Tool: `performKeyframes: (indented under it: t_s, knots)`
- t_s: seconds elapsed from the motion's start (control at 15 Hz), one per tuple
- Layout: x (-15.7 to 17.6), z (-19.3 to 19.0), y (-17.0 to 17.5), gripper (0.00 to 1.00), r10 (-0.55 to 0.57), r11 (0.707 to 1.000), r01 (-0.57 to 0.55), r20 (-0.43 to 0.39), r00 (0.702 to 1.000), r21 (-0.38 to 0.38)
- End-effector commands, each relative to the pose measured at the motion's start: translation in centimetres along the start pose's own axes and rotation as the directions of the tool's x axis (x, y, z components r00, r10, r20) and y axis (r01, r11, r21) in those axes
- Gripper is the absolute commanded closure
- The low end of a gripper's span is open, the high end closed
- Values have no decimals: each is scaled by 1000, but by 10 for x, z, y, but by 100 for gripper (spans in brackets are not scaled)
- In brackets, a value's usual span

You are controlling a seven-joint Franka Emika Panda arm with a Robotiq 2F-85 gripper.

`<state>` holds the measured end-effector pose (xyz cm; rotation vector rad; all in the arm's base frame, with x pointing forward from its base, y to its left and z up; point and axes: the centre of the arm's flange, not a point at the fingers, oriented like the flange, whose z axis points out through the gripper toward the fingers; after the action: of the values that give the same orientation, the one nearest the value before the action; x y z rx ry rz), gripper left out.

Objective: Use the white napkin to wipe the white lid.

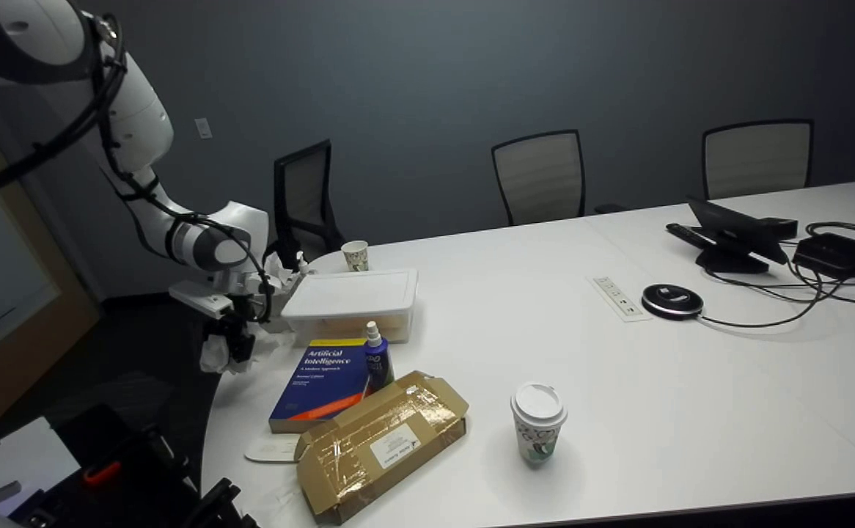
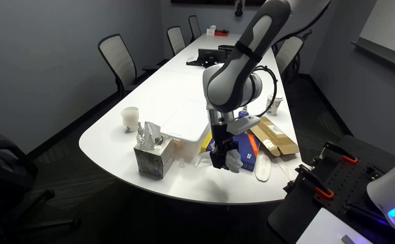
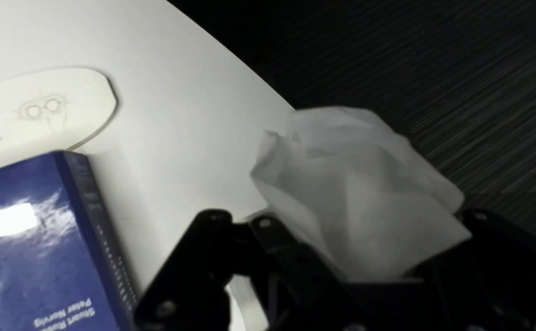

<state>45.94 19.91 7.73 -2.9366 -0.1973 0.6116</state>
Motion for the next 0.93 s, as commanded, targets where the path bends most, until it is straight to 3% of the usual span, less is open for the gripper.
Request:
performKeyframes:
  t_s: [0.0,0.67,0.73,0.87]
  knots:
    - [-5,15,8,97,-7,1000,7,-57,998,-2]
    - [51,51,19,97,-66,997,62,-117,991,-37]
    - [56,52,19,64,-70,997,66,-123,990,-34]
    - [64,46,19,56,-96,995,94,-130,987,-19]
